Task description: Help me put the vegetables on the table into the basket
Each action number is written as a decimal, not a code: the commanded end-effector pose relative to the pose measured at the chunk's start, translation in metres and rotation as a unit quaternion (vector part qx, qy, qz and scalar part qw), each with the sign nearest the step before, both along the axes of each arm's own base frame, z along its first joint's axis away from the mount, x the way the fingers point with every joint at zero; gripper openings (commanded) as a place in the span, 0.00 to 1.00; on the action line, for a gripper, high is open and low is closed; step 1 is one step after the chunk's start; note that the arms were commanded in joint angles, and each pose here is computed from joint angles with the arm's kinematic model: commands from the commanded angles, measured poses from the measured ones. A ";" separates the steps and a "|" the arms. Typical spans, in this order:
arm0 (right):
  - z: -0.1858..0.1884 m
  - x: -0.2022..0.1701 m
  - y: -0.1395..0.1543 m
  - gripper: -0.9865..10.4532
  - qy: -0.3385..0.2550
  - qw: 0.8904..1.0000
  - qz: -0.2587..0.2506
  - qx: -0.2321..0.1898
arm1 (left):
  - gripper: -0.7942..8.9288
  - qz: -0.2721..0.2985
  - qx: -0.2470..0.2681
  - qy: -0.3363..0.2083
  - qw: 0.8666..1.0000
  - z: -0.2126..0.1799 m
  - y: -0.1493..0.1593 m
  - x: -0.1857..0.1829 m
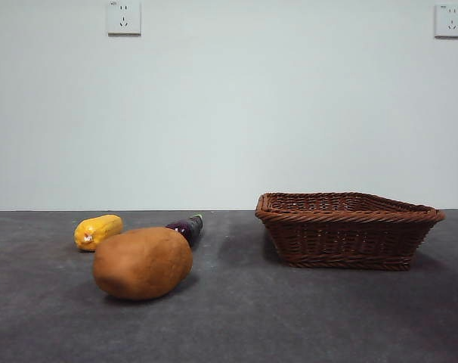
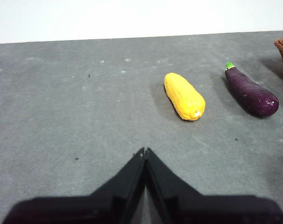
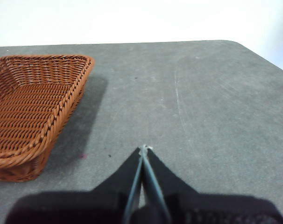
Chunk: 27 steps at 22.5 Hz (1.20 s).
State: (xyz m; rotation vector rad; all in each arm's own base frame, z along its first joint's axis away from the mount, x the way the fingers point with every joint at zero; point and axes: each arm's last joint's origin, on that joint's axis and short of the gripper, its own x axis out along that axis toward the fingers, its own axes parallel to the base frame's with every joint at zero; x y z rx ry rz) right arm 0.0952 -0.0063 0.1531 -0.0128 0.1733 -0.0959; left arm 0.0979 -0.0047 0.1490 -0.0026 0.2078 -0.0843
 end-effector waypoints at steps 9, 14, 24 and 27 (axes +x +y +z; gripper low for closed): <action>-0.003 0.001 0.000 0.09 0.000 1.000 0.001 0.010 | 0.08 0.001 0.000 0.002 1.000 -0.003 0.000 0.000; -0.003 0.001 0.002 0.09 -0.006 0.995 0.013 0.098 | 0.08 0.001 0.001 0.000 1.000 -0.003 0.000 0.001; 0.002 0.000 0.003 0.08 -0.014 0.978 0.020 0.209 | 0.08 0.014 -0.074 -0.026 0.997 0.011 0.000 0.000; 0.010 -0.001 0.004 0.08 -0.022 0.973 0.038 0.225 | 0.08 0.008 -0.085 -0.038 0.996 0.024 0.000 -0.002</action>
